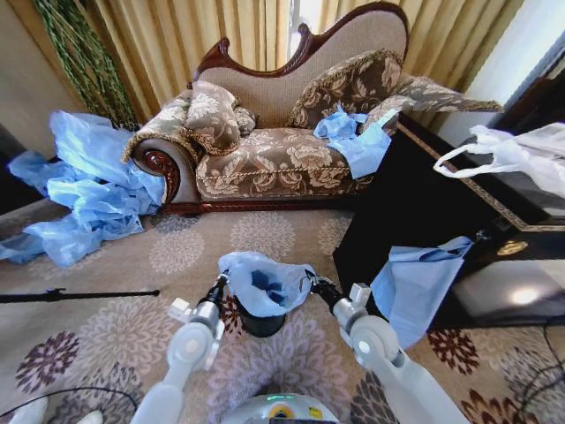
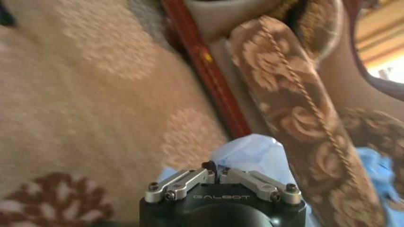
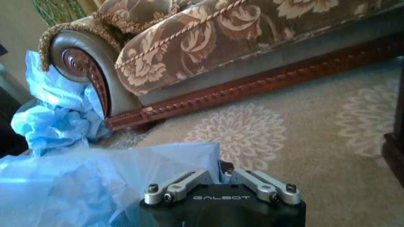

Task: Place a garbage bag over the trash bin.

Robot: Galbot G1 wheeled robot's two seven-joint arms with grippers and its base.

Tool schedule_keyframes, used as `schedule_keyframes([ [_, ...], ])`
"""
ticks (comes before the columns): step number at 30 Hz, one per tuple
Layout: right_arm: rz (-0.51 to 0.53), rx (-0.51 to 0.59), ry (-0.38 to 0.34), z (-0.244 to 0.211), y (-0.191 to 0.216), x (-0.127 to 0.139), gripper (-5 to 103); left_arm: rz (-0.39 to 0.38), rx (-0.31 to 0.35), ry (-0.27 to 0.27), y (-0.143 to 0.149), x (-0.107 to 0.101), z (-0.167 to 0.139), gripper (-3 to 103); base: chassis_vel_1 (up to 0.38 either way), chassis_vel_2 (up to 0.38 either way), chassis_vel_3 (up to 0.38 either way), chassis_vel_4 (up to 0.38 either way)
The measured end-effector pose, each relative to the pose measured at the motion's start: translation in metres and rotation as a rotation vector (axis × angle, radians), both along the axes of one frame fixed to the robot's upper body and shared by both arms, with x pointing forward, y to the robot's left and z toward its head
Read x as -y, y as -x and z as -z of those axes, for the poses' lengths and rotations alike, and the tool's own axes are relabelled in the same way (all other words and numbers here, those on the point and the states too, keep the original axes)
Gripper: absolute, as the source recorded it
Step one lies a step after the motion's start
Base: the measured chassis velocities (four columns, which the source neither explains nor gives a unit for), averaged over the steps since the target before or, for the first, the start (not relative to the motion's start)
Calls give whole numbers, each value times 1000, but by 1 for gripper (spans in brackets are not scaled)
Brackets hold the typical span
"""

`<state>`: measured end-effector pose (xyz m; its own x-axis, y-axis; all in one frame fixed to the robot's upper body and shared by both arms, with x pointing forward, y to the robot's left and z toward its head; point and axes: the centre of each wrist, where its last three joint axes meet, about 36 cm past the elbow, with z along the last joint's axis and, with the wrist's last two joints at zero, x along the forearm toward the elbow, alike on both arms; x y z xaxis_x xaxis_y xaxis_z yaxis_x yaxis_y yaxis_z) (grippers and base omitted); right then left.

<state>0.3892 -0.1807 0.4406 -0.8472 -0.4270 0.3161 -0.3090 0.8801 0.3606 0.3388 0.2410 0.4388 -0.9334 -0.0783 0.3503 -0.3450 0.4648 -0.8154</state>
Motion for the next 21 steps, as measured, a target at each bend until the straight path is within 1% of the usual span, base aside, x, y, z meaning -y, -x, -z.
schedule_keyframes([
  [1,0,0,0,0,0,0,0,0,0,0,0,0,0,0,0,0,0,0],
  [2,-6,1,2,2,-5,-2,0,-20,-16,-8,-1,-4,4,0,0,0,0,0],
  [5,-18,2,9,10,-18,-7,0,-55,-45,-45,-12,-14,20,0,0,0,0,0],
  [6,-18,2,9,10,-18,-7,0,-55,-45,-45,-12,-14,20,0,0,0,0,0],
  [8,-31,2,21,19,-27,-10,0,-49,-49,-66,-25,-16,32,0,0,0,0,0],
  [9,-31,2,21,19,-27,-10,0,-49,-49,-66,-25,-16,32,0,0,0,0,0],
  [11,-49,-6,39,31,-38,-13,0,-12,-52,-89,-41,-11,43,0,0,0,0,0],
  [13,-61,-17,65,44,-52,-12,0,18,-57,-98,-56,-4,51,0,0,0,0,0],
  [15,-65,-20,73,47,-56,-13,0,24,-59,-100,-60,-3,53,0,0,0,0,0],
  [16,-76,-27,98,57,-68,-13,0,40,-64,-101,-72,4,61,0,0,0,0,0],
  [17,-85,-29,112,61,-75,-13,0,47,-69,-100,-78,7,65,0,0,0,0,0],
  [18,-85,-29,112,61,-75,-13,0,47,-69,-100,-78,7,65,0,0,0,0,0],
  [21,-110,-24,159,73,-96,-14,0,60,-87,-97,-88,12,78,0,0,0,0,0],
])
